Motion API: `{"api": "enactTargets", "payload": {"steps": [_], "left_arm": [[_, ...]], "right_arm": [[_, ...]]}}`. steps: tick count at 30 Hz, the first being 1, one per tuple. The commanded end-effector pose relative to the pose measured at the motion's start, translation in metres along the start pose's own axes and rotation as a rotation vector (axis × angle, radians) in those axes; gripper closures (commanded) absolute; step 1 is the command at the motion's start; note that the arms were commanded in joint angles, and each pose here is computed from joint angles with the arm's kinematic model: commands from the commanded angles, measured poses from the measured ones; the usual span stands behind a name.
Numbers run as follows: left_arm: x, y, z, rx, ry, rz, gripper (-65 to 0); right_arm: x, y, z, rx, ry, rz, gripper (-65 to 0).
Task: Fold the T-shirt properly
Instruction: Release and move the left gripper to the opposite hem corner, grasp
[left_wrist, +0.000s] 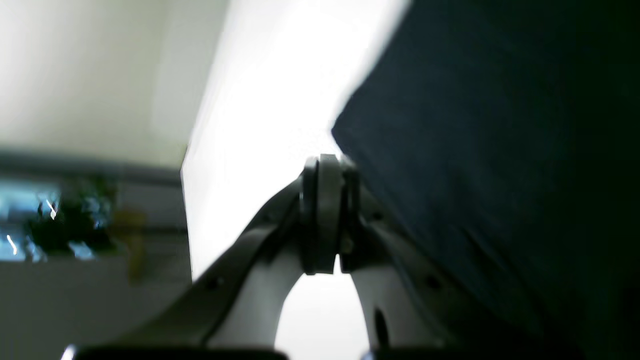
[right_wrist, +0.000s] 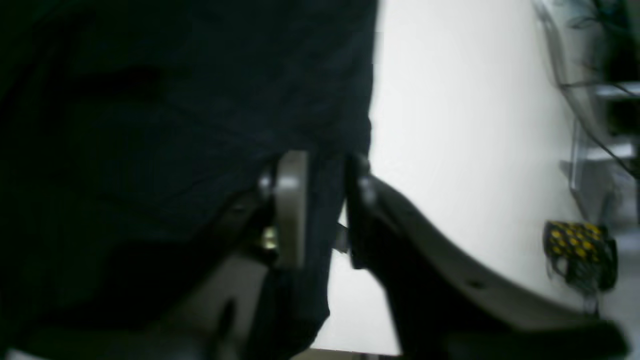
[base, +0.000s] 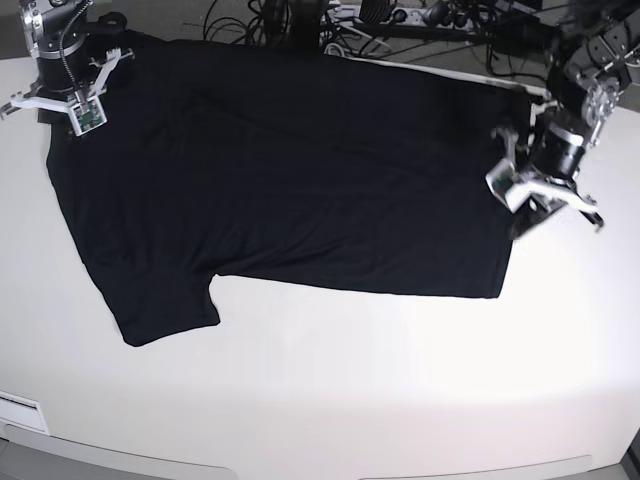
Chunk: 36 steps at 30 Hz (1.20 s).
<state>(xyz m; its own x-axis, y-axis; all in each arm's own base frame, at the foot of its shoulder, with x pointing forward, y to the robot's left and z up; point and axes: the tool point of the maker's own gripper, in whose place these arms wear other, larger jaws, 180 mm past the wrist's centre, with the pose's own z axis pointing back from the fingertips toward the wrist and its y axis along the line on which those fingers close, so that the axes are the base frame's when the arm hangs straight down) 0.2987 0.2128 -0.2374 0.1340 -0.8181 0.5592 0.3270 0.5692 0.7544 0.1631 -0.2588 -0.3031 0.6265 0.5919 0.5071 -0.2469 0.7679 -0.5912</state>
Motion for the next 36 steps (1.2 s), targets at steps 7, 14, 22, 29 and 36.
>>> {"api": "enactTargets", "payload": {"steps": [7, 14, 22, 29, 36], "left_arm": [[-0.07, 0.084, -0.055, 0.098, 0.056, 0.672, 0.0], [-0.124, 0.085, -0.093, -0.056, 0.092, 1.21, -28.0], [-0.1, 0.026, -0.13, -0.388, 0.155, 1.357, -30.8], [-0.075, 0.008, -0.155, -0.464, 0.151, 1.394, -30.8], [-0.07, -0.03, -0.167, -0.516, 0.22, 1.363, -30.8]], "right_arm": [[0.005, -0.01, 0.003, -0.042, -0.017, -0.014, -21.3], [0.007, -0.008, 0.003, -0.029, -0.03, -0.005, -21.3], [0.011, -0.008, 0.003, -0.03, -0.049, -0.005, -21.3], [0.011, -0.008, 0.003, -0.031, -0.051, -0.006, -21.3], [0.011, -0.009, 0.003, -0.032, -0.047, -0.004, -21.3]]}}
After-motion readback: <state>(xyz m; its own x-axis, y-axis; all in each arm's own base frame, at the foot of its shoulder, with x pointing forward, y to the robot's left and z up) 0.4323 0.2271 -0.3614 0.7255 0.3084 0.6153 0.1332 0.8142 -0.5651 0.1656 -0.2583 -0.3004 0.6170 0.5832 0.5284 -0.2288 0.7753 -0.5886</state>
